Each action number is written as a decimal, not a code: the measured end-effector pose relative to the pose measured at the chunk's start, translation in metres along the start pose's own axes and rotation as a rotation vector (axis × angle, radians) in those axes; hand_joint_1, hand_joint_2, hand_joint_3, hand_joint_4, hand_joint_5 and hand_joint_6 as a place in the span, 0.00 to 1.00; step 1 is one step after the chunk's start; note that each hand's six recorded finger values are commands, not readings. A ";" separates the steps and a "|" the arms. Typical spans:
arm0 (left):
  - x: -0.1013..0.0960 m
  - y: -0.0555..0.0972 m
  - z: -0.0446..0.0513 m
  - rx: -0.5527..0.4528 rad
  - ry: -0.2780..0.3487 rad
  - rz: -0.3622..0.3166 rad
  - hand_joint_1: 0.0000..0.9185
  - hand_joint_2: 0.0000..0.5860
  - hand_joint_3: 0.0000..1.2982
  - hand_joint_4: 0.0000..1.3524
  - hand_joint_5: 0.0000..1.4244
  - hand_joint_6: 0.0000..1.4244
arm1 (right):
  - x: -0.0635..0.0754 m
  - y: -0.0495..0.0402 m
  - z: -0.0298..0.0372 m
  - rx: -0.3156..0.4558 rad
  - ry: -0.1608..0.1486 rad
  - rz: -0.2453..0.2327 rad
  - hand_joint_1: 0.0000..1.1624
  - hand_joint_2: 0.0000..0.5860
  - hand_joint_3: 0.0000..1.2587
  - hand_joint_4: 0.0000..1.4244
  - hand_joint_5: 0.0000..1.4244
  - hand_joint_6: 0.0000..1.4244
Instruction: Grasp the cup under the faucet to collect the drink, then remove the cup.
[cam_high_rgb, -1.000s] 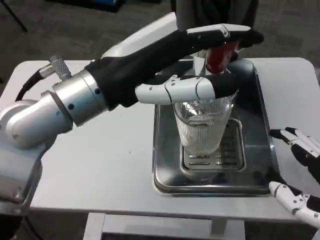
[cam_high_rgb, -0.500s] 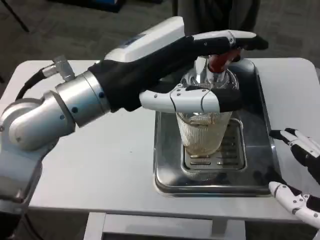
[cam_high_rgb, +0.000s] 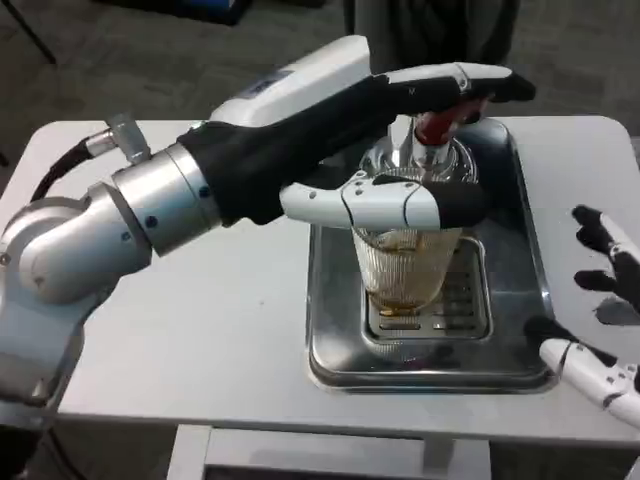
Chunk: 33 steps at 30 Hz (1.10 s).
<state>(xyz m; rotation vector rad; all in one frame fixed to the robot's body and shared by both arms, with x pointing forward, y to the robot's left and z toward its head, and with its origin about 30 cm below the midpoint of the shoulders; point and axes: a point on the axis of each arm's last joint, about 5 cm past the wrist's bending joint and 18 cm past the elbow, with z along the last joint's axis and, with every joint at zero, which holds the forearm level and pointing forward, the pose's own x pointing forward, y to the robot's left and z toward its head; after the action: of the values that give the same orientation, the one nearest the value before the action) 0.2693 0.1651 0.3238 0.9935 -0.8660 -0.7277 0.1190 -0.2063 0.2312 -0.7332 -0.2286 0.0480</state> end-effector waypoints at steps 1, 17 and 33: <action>0.000 0.000 0.0000 0.000 0.001 0.000 0.00 0.15 0.16 0.09 0.16 0.13 | 0.000 0.0003 0.0000 0.010 -0.009 -0.005 0.46 0.52 0.00 0.03 0.13 0.18; -0.002 0.000 -0.0010 0.002 0.007 0.003 0.00 0.15 0.16 0.09 0.16 0.13 | 0.011 0.0184 -0.0106 0.076 -0.097 -0.037 0.55 0.44 0.00 0.02 0.09 0.16; -0.005 0.001 -0.0015 0.004 0.013 0.007 0.00 0.15 0.16 0.09 0.17 0.13 | 0.037 0.0335 -0.0083 0.081 -0.140 -0.070 0.54 0.44 0.00 0.01 0.07 0.14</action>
<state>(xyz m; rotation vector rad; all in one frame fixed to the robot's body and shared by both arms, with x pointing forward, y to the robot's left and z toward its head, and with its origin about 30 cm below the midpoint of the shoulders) 0.2685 0.1700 0.3229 0.9970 -0.8599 -0.7135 0.1580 -0.1824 0.2098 -0.6412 -0.3839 0.0419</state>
